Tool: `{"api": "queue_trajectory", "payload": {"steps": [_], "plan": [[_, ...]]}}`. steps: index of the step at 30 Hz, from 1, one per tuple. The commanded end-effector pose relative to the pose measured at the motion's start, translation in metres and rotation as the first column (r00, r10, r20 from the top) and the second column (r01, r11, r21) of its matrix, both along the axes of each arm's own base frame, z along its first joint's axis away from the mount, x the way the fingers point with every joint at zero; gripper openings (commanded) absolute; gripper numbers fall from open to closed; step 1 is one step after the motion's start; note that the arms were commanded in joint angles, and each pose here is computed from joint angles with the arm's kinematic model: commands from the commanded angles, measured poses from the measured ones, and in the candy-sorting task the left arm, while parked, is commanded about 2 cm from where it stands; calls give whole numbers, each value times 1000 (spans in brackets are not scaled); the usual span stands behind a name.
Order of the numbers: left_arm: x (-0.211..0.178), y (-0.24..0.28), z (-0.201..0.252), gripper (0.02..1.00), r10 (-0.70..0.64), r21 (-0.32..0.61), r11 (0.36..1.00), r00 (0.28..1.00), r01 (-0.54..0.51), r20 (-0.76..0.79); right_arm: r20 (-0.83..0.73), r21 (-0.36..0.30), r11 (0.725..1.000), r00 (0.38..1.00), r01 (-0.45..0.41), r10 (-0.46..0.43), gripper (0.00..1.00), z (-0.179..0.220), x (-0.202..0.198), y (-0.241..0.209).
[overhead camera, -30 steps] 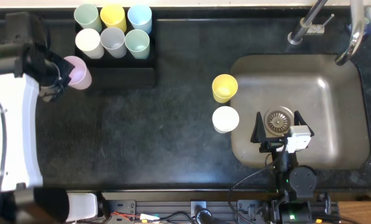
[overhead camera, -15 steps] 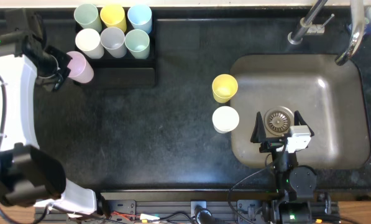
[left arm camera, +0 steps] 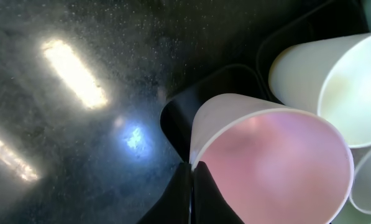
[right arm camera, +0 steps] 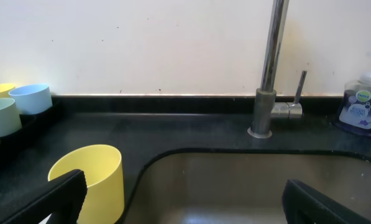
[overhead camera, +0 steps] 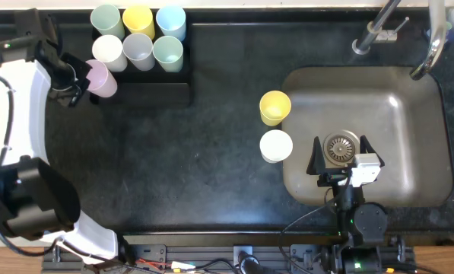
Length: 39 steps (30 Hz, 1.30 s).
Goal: Store Cups
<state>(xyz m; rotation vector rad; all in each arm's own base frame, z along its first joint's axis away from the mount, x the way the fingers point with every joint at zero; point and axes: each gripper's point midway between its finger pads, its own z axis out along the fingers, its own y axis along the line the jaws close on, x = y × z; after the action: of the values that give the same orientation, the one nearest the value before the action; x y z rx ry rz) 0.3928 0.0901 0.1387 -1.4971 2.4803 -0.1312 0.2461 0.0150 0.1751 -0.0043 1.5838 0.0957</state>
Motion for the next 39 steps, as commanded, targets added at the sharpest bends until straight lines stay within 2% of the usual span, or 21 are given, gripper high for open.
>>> {"api": "queue_trajectory", "payload": {"steps": [1, 11, 22, 24, 26, 27, 32, 35, 39], "plan": [[8, -2, -10, 36, -33, 30, 999, 999, 33, -17, 0, -3, 1000, 1000, -2, 2, 996, -3, 0, 0], [5, 0, -25, 38, -34, 63, 997, 997, 38, -74, 0, -3, 1000, 1000, -2, 2, 998, -3, 0, 0], [6, 1, -38, 56, -30, 59, 998, 994, 36, -105, 0, -3, 1000, 1000, -2, 2, 998, -3, 0, 0], [6, 1, -38, 327, -30, 58, 998, 994, 37, -105, 0, -3, 1000, 1000, -2, 2, 993, -3, 0, 0], [5, 0, -38, 842, -31, 54, 998, 994, 37, -108, 0, -3, 1000, 1000, -2, 2, 996, -3, 0, 0], [4, -1, -39, 1000, -32, 50, 998, 993, 38, -111, 1, -3, 1000, 1000, -2, 2, 998, -3, 0, 0], [3, -4, -27, 998, -37, 39, 998, 996, 41, -84, 0, -3, 1000, 1000, -2, 2, 998, -3, 0, 0], [3, -13, -1, 1000, -58, 35, 998, 998, 58, -16, 0, -3, 1000, 1000, -2, 2, 996, -3, 0, 0], [4, -45, 42, 1000, -156, 35, 988, 983, 153, 101, 0, -3, 1000, 1000, -2, 2, 996, -3, 0, 0]]}}
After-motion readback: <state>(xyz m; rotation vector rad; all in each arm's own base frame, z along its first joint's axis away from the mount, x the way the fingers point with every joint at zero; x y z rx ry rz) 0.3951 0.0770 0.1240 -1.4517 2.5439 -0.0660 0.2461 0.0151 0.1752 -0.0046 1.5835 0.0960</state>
